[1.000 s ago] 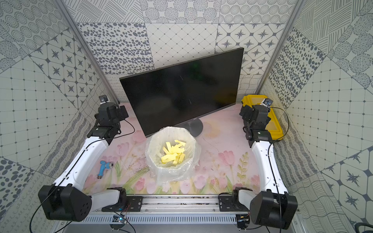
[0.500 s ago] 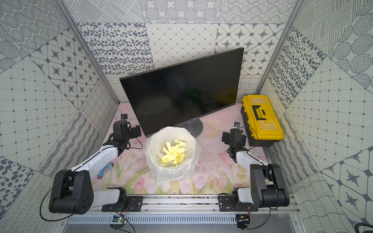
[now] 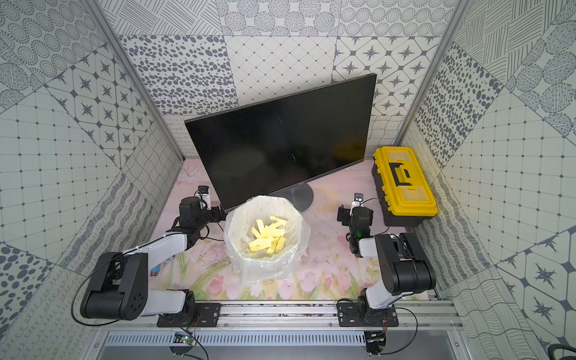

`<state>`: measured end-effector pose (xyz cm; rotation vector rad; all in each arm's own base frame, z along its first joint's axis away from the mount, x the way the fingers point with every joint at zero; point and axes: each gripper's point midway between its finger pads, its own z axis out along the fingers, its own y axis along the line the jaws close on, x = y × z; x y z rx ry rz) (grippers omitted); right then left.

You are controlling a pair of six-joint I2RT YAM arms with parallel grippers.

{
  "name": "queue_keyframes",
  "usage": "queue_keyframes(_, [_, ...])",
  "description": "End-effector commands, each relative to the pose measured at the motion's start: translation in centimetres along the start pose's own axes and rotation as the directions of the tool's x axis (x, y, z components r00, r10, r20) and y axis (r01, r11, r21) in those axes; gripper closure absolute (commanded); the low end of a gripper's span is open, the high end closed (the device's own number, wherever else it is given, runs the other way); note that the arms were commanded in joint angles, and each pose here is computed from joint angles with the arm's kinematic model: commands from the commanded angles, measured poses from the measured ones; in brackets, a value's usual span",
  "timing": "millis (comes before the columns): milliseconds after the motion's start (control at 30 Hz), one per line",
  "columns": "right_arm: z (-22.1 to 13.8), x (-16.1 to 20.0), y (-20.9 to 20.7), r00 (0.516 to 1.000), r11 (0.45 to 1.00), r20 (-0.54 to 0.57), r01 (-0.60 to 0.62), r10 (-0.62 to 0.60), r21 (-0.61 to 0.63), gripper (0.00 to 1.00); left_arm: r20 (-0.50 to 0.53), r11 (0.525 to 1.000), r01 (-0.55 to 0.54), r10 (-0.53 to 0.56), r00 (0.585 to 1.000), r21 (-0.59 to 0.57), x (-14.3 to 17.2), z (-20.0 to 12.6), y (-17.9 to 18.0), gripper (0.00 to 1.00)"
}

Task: Remove the sticky note from the monitor
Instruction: Reset both arms

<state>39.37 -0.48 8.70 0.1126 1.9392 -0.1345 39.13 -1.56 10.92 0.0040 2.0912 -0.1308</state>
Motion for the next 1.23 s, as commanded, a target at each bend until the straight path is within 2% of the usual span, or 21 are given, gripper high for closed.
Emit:
queue_keyframes(0, [-0.1, -2.3, 0.0, 0.996, 1.000, 0.089, -0.019, 0.020, -0.017, 0.02, 0.097, 0.995, -0.028, 0.019, 0.995, 0.096, -0.6, -0.6, -1.5, 0.01])
queue_keyframes(33, [-0.1, -2.3, 0.0, 0.996, 1.000, 0.089, -0.021, 0.022, -0.017, 0.02, 0.093, 0.994, -0.040, 0.031, 0.995, 0.099, 0.4, -0.2, -1.5, 0.01])
queue_keyframes(67, [-0.1, -2.2, 0.0, 0.996, 1.000, 0.087, -0.019, 0.021, -0.017, 0.02, 0.046, 0.997, -0.018, 0.015, 0.999, 0.077, 1.2, 0.5, -1.0, 0.01])
queue_keyframes(100, [-0.1, -2.3, 0.0, 0.996, 1.000, 0.087, -0.020, 0.022, -0.017, 0.02, 0.043, 0.996, 0.008, -0.011, 0.999, 0.084, 0.7, 1.0, -0.9, 0.01])
queue_keyframes(167, [-0.1, -2.3, 0.0, 0.996, 1.000, 0.089, -0.021, 0.023, -0.018, 0.02, 0.042, 0.990, -0.014, 0.009, 0.999, 0.137, 1.0, 1.9, -1.8, 0.04])
queue_keyframes(233, [-0.1, -2.3, 0.0, 0.996, 1.000, 0.088, -0.021, 0.022, -0.017, 0.02, 0.042, 0.993, -0.010, 0.005, 0.999, 0.117, 1.7, 2.2, -1.5, 0.01])
queue_keyframes(267, [0.0, -2.4, 0.0, 0.996, 1.000, 0.090, -0.021, 0.023, -0.018, 0.02, 0.081, 0.993, -0.018, 0.009, 0.997, 0.118, 1.0, 2.1, -1.5, 0.01])
queue_keyframes(300, [0.0, -2.3, 0.0, 0.996, 1.000, 0.088, -0.021, 0.022, -0.016, 0.02, 0.100, 0.992, -0.026, 0.013, 0.995, 0.127, 1.4, 1.8, -1.7, 0.01])
queue_keyframes(367, [-0.1, -2.3, 0.0, 0.996, 1.000, 0.088, -0.020, 0.021, -0.018, 0.02, 0.202, 0.989, -0.075, 0.049, 0.978, 0.123, 1.9, 0.9, -2.2, 0.03])
queue_keyframes(433, [-0.1, -2.3, 0.0, 0.996, 1.000, 0.089, -0.020, 0.022, -0.018, 0.02, 0.103, 0.991, -0.053, 0.040, 0.994, 0.124, 3.1, 1.5, -2.1, 0.01])
queue_keyframes(500, [-0.1, -2.3, 0.0, 0.996, 1.000, 0.088, -0.020, 0.022, -0.018, 0.02, 0.100, 0.997, -0.011, 0.003, 0.995, 0.082, 2.6, 2.0, -1.0, 0.01])
queue_keyframes(567, [-0.1, -2.3, 0.0, 0.996, 1.000, 0.089, -0.020, 0.022, -0.017, 0.02, 0.103, 0.998, -0.017, 0.010, 0.995, 0.063, 2.3, 2.1, -0.9, 0.01])
queue_keyframes(1200, [0.0, -2.2, 0.0, 0.996, 0.998, 0.080, -0.031, 0.035, -0.047, 0.02, 0.099, 0.998, -0.012, 0.006, 0.995, 0.059, 2.4, 2.1, -0.8, 0.01])
